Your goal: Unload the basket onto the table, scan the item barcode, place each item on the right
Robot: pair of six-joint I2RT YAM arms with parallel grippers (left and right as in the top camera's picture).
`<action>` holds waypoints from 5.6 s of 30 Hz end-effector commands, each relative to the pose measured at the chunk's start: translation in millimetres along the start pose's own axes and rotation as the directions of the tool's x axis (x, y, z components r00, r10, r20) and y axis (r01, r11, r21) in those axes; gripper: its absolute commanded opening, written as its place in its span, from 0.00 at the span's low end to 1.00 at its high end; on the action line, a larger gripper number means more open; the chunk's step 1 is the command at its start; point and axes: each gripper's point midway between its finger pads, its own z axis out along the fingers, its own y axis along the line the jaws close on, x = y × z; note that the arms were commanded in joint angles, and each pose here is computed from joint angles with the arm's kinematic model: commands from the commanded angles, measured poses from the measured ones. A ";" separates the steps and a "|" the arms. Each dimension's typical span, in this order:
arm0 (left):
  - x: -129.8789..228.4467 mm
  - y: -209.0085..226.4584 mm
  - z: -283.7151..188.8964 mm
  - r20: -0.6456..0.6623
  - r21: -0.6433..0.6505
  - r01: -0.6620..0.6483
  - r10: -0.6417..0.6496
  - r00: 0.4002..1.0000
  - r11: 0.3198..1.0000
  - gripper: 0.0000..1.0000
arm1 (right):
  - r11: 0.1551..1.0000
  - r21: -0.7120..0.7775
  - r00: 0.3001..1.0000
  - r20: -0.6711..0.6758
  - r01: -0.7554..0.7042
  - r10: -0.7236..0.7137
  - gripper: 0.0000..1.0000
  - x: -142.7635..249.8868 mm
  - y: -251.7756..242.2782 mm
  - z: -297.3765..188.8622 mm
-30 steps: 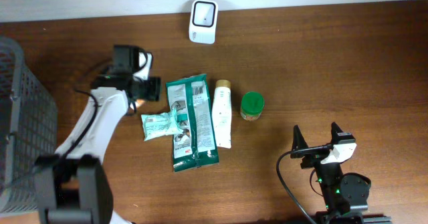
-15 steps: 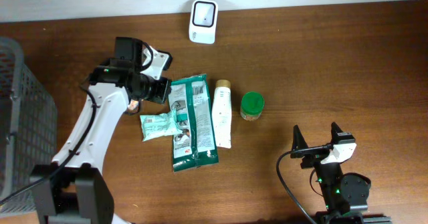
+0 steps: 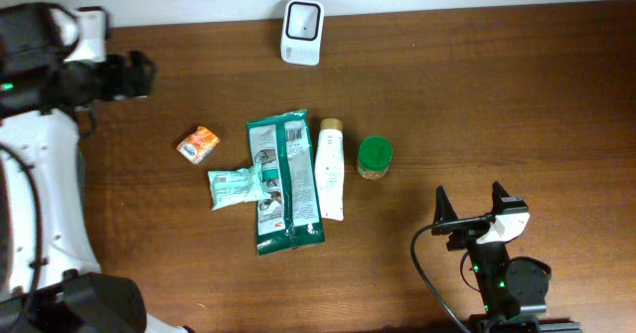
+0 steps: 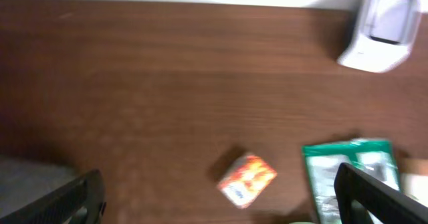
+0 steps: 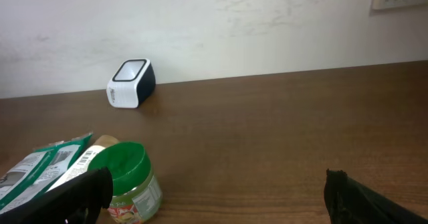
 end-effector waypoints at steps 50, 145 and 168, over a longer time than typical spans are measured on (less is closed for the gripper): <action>11.6 71.3 -21.5 0.012 -0.105 0.135 -0.135 0.991 0.985 0.99 | 0.967 0.151 0.415 -0.882 -0.204 0.225 0.98 0.5 111.9 159.0; 11.6 71.3 -21.5 0.012 -0.105 0.135 -0.135 0.991 0.985 0.99 | 0.989 0.130 0.284 -0.948 -0.071 0.145 0.86 88.9 105.6 184.7; 11.5 71.3 -21.5 0.013 -0.104 0.135 -0.134 0.991 0.985 0.99 | 0.999 0.019 0.246 -0.969 -0.036 0.027 0.70 119.0 115.3 181.2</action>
